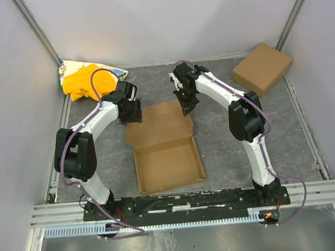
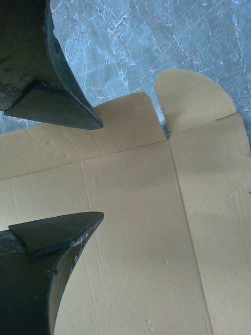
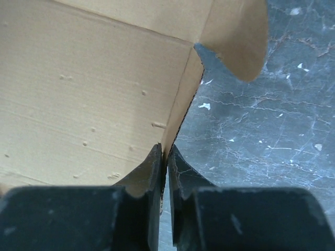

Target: Fold the paper box

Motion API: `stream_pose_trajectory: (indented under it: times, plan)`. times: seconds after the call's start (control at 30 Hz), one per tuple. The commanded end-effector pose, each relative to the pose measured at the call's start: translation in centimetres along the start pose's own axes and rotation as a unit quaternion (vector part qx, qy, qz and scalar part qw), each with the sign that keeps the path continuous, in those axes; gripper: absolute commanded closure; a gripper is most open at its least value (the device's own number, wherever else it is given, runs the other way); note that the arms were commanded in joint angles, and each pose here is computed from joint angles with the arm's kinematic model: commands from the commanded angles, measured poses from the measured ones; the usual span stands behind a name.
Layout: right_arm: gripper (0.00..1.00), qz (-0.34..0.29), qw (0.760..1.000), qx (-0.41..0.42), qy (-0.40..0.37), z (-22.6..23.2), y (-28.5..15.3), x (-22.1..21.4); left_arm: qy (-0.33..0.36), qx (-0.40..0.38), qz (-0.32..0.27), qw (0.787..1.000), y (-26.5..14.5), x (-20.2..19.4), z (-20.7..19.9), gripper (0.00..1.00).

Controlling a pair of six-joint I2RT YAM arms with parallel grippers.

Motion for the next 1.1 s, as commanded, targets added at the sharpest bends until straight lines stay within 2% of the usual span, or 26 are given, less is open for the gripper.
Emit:
stream_pose_trajectory:
  times: [0.0, 0.1, 0.23, 0.43, 0.67, 0.87, 1.07]
  plan:
    - [0.91, -0.053, 0.998, -0.018, -0.001, -0.5, -1.6, 1.8, 0.008, -0.011, -0.044, 0.999, -0.7, 2.0, -0.1, 0.29]
    - [0.98, -0.092, 0.995, -0.028, 0.009, -0.9, -2.9, 2.9, 0.002, -0.023, -0.099, 0.995, -2.6, 4.1, -0.4, 0.3]
    - [0.98, -0.147, 0.988, -0.032, 0.024, -1.3, -4.8, 4.2, -0.008, -0.031, -0.183, 0.983, -6.1, 7.0, -0.3, 0.3]
    - [0.98, -0.255, 0.963, -0.046, 0.071, -2.7, -8.4, 5.3, -0.013, -0.046, -0.246, 0.968, -9.7, 9.0, -0.5, 0.3]
    - [0.98, -0.374, 0.918, -0.052, 0.122, -4.9, -12.2, 5.4, -0.027, -0.04, -0.327, 0.944, -13.0, 10.6, 0.0, 0.28]
    - [0.99, -0.456, 0.877, -0.019, 0.148, -6.4, -13.1, 4.4, -0.026, -0.049, -0.353, 0.934, -13.3, 11.5, -0.3, 0.26]
    - [0.99, -0.563, 0.816, 0.03, 0.126, -7.1, -13.6, 3.4, -0.017, -0.066, -0.392, 0.918, -15.0, 13.0, -0.8, 0.27]
Point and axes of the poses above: each gripper's point midway between its finger pads, its own y axis out along the fingers, its own z axis along the line the jaws close on, x = y × z, the point moved 1 cm from there along -y, back along the fingers, and after that the axes turned 14 degrees about y, right-handed, at the moved point
